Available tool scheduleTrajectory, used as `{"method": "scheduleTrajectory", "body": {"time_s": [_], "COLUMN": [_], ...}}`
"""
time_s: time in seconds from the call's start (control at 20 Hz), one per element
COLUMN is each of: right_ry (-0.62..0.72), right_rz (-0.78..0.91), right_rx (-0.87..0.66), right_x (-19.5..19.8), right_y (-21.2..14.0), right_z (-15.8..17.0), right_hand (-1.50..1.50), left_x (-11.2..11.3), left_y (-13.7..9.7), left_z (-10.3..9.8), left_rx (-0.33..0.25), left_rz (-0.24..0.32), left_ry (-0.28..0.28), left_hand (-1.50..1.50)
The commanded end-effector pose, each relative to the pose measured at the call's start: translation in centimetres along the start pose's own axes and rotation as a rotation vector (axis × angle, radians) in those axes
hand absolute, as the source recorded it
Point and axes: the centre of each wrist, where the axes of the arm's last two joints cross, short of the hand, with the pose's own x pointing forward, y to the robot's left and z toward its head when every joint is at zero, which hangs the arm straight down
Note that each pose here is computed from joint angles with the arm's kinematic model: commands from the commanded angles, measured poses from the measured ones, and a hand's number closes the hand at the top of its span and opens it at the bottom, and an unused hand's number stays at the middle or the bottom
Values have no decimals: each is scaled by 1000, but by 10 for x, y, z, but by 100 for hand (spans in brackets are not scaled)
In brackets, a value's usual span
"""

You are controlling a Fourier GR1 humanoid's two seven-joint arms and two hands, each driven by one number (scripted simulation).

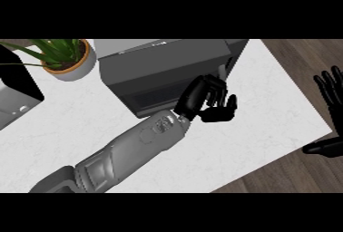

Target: Pick up the milk, place it into the microwave and close the microwave

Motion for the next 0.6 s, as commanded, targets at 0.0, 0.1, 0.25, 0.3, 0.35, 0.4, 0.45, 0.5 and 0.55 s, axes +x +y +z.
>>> {"method": "scheduleTrajectory", "body": {"time_s": [0.0,0.1,0.25,0.3,0.35,0.4,0.45,0.5,0.55], "right_ry": [-64,-64,-52,-43,-40,-47,-31,-27,-47], "right_rz": [-63,-92,-123,-128,-135,-131,-143,-108,-98], "right_rx": [99,133,171,200,216,216,230,271,299], "right_x": [6,7,9,9,10,13,11,20,26], "right_y": [5,8,11,15,16,15,18,14,15], "right_z": [-18,-22,-27,-30,-34,-37,-34,-42,-50], "right_hand": [-150,-150,-150,-150,-150,-150,-150,-150,-150], "left_x": [17,21,23,25,25,24,23,21,23], "left_y": [-3,0,5,5,4,5,5,5,5], "left_z": [-15,-20,-26,-27,-26,-26,-26,-26,-26], "left_rx": [1,13,39,37,41,50,53,61,62], "left_rz": [-3,-2,-2,5,4,2,3,-4,7], "left_ry": [-37,-40,-27,-29,-38,-32,-32,-29,-31], "left_hand": [150,150,150,150,150,150,150,150,150]}}
